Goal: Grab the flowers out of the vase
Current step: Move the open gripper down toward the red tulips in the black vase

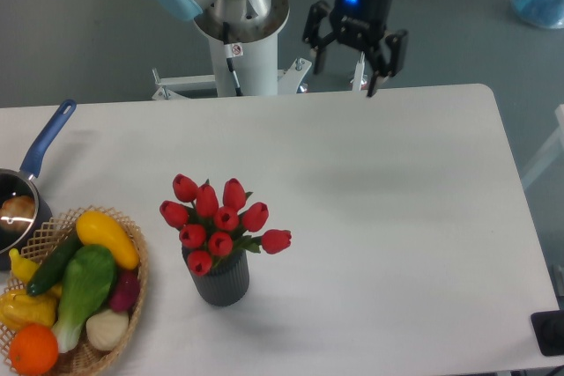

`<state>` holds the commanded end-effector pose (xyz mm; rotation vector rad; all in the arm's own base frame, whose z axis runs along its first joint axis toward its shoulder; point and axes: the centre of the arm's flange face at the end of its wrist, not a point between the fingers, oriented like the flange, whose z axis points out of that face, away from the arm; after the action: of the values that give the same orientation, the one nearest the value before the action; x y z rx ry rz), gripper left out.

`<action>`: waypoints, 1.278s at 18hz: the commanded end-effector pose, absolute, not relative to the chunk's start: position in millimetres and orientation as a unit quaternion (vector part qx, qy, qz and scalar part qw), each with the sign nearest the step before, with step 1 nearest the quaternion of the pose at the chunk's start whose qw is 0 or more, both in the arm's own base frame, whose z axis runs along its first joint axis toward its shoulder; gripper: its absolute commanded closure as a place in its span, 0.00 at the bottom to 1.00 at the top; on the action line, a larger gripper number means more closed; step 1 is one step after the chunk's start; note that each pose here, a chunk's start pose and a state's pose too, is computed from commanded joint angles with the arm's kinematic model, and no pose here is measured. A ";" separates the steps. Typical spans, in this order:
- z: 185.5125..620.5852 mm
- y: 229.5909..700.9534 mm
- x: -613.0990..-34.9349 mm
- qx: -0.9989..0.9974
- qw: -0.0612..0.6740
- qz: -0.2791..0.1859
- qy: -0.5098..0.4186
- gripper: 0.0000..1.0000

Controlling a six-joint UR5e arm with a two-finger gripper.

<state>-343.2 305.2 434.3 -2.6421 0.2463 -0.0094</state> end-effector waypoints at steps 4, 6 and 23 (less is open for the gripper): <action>436.1 323.4 -349.6 -0.958 0.273 -0.017 0.082 0.00; 439.1 331.1 -347.8 -0.956 0.281 -0.014 0.086 0.00; 352.5 423.4 -347.2 -0.940 0.318 -0.058 0.108 0.00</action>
<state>-347.2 423.4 352.5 -2.4734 0.2834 -0.1524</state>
